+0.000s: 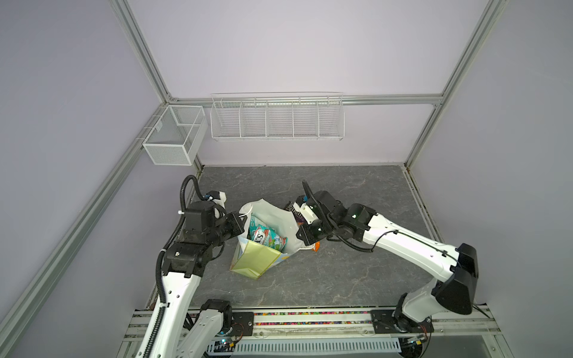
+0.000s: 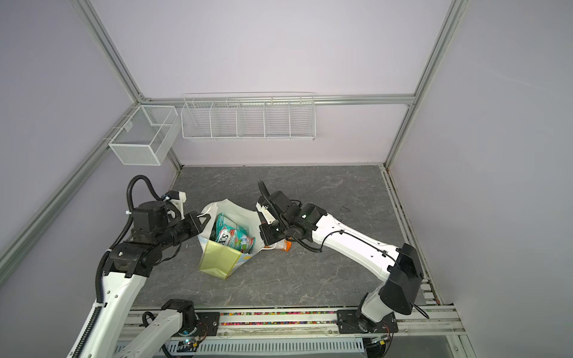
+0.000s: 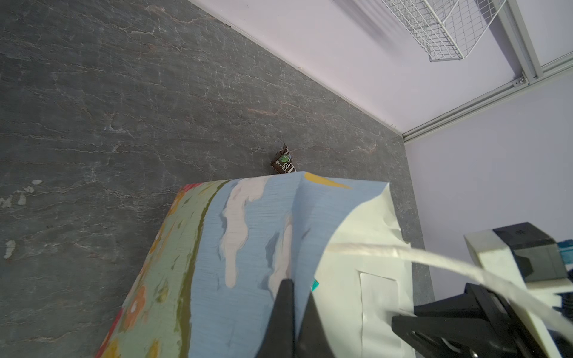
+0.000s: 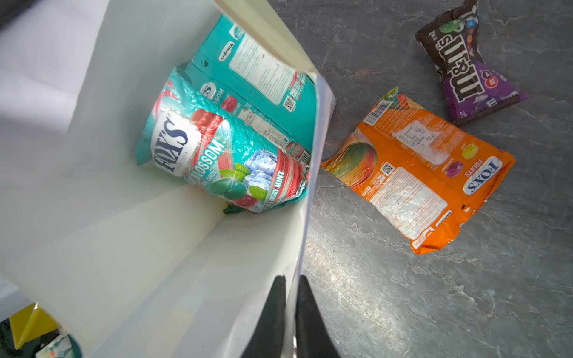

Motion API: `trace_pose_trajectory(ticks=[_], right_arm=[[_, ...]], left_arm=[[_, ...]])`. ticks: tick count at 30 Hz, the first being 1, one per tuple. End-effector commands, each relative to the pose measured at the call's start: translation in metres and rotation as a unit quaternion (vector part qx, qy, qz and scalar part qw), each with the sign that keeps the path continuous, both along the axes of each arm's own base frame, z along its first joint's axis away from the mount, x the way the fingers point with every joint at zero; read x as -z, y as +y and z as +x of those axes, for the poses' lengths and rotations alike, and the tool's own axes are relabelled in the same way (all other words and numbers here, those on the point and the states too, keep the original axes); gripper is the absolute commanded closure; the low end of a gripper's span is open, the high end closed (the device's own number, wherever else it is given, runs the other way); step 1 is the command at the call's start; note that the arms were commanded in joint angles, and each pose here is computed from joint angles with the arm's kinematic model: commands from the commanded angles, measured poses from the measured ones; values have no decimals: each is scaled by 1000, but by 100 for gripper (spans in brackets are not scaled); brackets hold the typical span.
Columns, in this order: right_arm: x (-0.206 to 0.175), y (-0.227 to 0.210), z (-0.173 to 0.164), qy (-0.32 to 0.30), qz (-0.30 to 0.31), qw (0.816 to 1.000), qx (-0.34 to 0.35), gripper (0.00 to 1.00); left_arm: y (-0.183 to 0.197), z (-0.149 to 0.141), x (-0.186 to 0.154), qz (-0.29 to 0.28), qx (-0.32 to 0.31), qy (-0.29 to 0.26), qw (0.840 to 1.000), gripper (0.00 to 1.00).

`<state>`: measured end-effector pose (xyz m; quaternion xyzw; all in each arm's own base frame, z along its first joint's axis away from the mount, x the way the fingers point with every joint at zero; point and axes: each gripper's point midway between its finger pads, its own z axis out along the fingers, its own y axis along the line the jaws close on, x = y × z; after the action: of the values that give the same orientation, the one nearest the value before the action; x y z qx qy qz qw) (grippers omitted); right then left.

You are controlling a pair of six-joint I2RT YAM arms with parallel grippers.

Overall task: Place the snacks into the paper bag
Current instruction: Shake the paper bag at the middle-left of the table.

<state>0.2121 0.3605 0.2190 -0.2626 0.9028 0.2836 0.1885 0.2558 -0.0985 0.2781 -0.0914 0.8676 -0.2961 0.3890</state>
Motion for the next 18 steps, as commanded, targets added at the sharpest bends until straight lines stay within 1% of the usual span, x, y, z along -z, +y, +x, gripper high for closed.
trace_pose_trajectory(ticks=[1, 3, 6, 8, 10, 12, 14, 15, 16, 18], right_arm=[[-14, 21, 1, -7, 40, 999, -22, 93], [-28, 29, 4, -15, 60, 998, -29, 93], [-61, 46, 6, -28, 112, 992, -55, 93], [-90, 58, -2, -39, 170, 981, -87, 93], [-101, 64, -4, -47, 207, 972, -98, 93], [-86, 62, 4, -41, 191, 978, -78, 93], [-57, 57, 12, -12, 163, 985, -57, 93], [-48, 56, 13, 2, 160, 986, -54, 93], [-44, 56, 14, 13, 163, 985, -52, 93], [-48, 56, 14, 11, 167, 984, -55, 93]], left_arm=[[-2, 0, -6, -8, 6, -14, 1000, 100], [-2, 1, -8, -7, 6, -16, 1000, 100], [-1, 3, -17, -2, 5, -23, 1000, 100], [0, 4, -25, 0, 2, -31, 1000, 100], [1, 4, -28, -1, -1, -36, 999, 100], [0, 5, -20, -4, -3, -29, 1000, 100], [-3, 4, -2, -12, 2, -12, 1000, 100], [-3, 4, 5, -12, 3, -4, 1000, 100], [-4, 4, 11, -12, 3, 2, 1000, 100], [-3, 5, 13, -10, 3, 4, 1000, 100]])
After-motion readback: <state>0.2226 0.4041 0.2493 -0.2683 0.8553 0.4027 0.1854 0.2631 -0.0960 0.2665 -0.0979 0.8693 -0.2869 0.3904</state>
